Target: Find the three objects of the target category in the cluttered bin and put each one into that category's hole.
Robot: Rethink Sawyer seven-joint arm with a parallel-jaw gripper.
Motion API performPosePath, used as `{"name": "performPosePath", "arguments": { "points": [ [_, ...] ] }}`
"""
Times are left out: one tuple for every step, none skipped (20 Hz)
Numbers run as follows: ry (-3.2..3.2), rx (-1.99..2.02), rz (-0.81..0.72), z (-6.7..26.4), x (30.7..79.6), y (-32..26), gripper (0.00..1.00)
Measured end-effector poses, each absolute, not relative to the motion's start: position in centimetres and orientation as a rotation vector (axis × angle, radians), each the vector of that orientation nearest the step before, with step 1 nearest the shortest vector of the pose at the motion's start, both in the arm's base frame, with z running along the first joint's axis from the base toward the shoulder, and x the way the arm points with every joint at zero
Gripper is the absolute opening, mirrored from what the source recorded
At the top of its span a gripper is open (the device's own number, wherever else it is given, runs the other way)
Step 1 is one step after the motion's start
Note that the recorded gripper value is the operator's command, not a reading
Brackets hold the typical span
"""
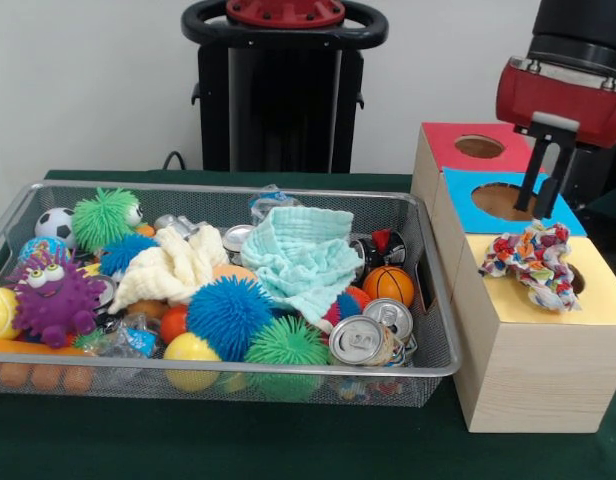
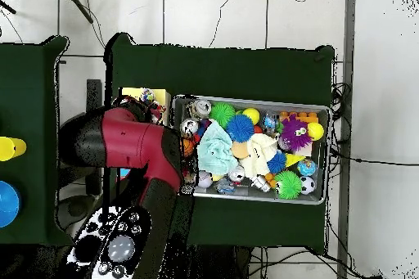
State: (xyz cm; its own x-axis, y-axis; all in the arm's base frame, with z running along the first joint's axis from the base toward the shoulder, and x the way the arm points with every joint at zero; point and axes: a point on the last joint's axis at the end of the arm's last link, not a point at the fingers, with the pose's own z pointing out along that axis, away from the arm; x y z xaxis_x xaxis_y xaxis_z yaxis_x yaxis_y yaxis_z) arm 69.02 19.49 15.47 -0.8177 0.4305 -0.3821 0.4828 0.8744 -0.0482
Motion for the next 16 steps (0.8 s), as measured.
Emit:
{"name": "performPosePath", "arguments": {
  "points": [
    [2.674,0.684,-0.196,15.5,69.2,19.5,0.0],
    [2.655,0.699,-0.18,15.6,69.5,19.5,0.0],
    [2.642,0.706,-0.171,15.7,69.7,19.6,0.0],
    [2.628,0.713,-0.162,15.8,69.9,19.6,0.0],
    [2.608,0.725,-0.148,15.9,70.2,19.6,0.0],
    [2.58,0.742,-0.126,16.0,70.6,19.6,0.0],
    [2.573,0.745,-0.122,16.0,70.7,19.6,0.0],
    [2.561,0.753,-0.111,16.0,70.9,19.6,0.0],
    [2.544,0.763,-0.098,15.9,71.1,19.5,0.0],
    [2.531,0.773,-0.087,15.8,71.3,19.3,0.0],
    [2.524,0.78,-0.08,15.6,71.3,19.3,0.0],
    [2.516,0.789,-0.074,15.4,71.3,19.1,0.0],
    [2.512,0.799,-0.069,15.2,71.3,19.0,0.0],
    [2.511,0.805,-0.066,15.0,71.2,18.9,0.0],
    [2.51,0.814,-0.064,14.7,71.1,18.7,0.0],
    [2.515,0.828,-0.062,14.2,70.8,18.5,0.0]
  ]
}}
